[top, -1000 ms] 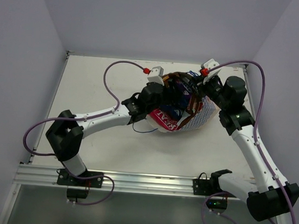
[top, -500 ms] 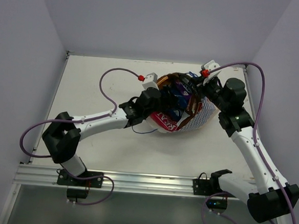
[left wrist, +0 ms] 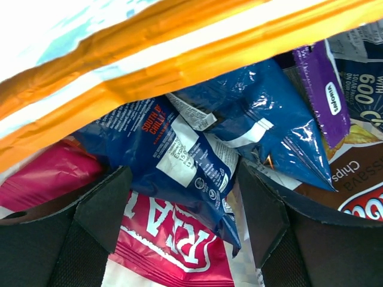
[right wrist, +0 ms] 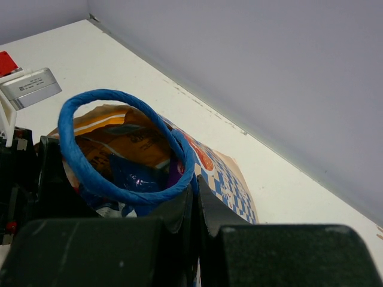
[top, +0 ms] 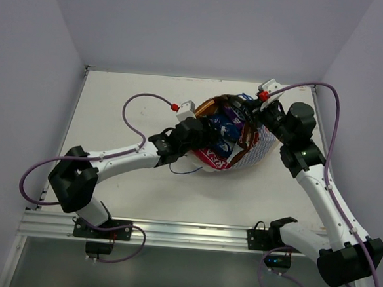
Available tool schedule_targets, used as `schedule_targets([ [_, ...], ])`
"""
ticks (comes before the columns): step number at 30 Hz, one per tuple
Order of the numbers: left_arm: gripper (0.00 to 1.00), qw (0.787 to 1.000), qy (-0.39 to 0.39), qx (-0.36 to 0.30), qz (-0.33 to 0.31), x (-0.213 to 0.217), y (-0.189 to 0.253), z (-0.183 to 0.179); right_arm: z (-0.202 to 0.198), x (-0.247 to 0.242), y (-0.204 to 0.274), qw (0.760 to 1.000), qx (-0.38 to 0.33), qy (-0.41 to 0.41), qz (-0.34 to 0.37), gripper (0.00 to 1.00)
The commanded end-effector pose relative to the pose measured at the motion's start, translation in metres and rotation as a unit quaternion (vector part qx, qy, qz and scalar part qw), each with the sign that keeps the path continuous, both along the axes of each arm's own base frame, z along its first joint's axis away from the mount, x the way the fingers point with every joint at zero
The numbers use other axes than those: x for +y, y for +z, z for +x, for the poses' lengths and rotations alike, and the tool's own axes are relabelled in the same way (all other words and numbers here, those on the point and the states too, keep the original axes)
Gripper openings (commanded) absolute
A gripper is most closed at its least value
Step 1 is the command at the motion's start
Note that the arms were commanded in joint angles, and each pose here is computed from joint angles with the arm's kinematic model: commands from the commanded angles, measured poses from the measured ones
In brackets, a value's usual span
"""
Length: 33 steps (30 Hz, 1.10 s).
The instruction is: Take the snacks out of the paper bag
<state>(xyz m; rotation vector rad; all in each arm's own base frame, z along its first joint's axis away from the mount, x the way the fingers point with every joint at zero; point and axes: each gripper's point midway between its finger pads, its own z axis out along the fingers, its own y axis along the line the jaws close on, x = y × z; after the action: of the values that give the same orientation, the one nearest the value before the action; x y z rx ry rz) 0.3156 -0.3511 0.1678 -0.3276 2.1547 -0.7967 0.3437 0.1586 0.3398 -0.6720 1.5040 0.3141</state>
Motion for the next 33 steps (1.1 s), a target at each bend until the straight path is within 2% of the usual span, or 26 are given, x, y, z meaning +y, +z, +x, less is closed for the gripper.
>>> schedule_targets([
  [1, 0.79, 1.0, 0.02, 0.008, -0.001, 0.009, 0.002, -0.004, -0.008, 0.005, 0.026, 0.999, -0.038, 0.016, 0.021, 0.0],
  [11, 0.77, 0.999, 0.031, 0.015, 0.004, 0.016, -0.007, -0.006, -0.009, 0.004, 0.021, 0.999, -0.037, 0.013, 0.02, 0.0],
  [19, 0.73, 0.999, 0.038, -0.019, -0.006, 0.006, 0.006, 0.011, -0.008, 0.005, 0.017, 0.999, -0.032, 0.016, 0.023, 0.0],
  [22, 0.73, 0.998, 0.04, -0.041, -0.038, -0.005, 0.021, 0.021, -0.009, 0.005, 0.015, 0.999, -0.031, 0.017, 0.021, 0.0],
  [25, 0.71, 0.997, 0.044, -0.041, -0.051, -0.011, 0.019, 0.025, -0.009, 0.004, 0.014, 0.999, -0.03, 0.015, 0.022, 0.0],
  [27, 0.68, 0.998, 0.046, -0.019, -0.032, -0.013, 0.0, 0.026, -0.011, 0.004, 0.015, 0.999, -0.033, 0.015, 0.023, 0.0],
  [28, 0.65, 0.998, 0.045, -0.013, -0.029, -0.014, -0.004, 0.025, -0.01, 0.004, 0.014, 0.999, -0.031, 0.015, 0.023, 0.0],
  [31, 0.44, 0.998, 0.047, -0.001, -0.03, -0.014, -0.011, 0.023, -0.01, 0.003, 0.013, 0.999, -0.031, 0.011, 0.023, 0.0],
  [32, 0.26, 0.998, 0.047, -0.004, -0.033, -0.012, -0.005, 0.022, -0.01, 0.001, 0.01, 0.999, -0.03, 0.006, 0.022, 0.0],
  [33, 0.18, 0.998, 0.048, -0.007, -0.034, -0.01, -0.001, 0.021, -0.009, 0.0, 0.01, 0.999, -0.031, 0.003, 0.022, 0.0],
])
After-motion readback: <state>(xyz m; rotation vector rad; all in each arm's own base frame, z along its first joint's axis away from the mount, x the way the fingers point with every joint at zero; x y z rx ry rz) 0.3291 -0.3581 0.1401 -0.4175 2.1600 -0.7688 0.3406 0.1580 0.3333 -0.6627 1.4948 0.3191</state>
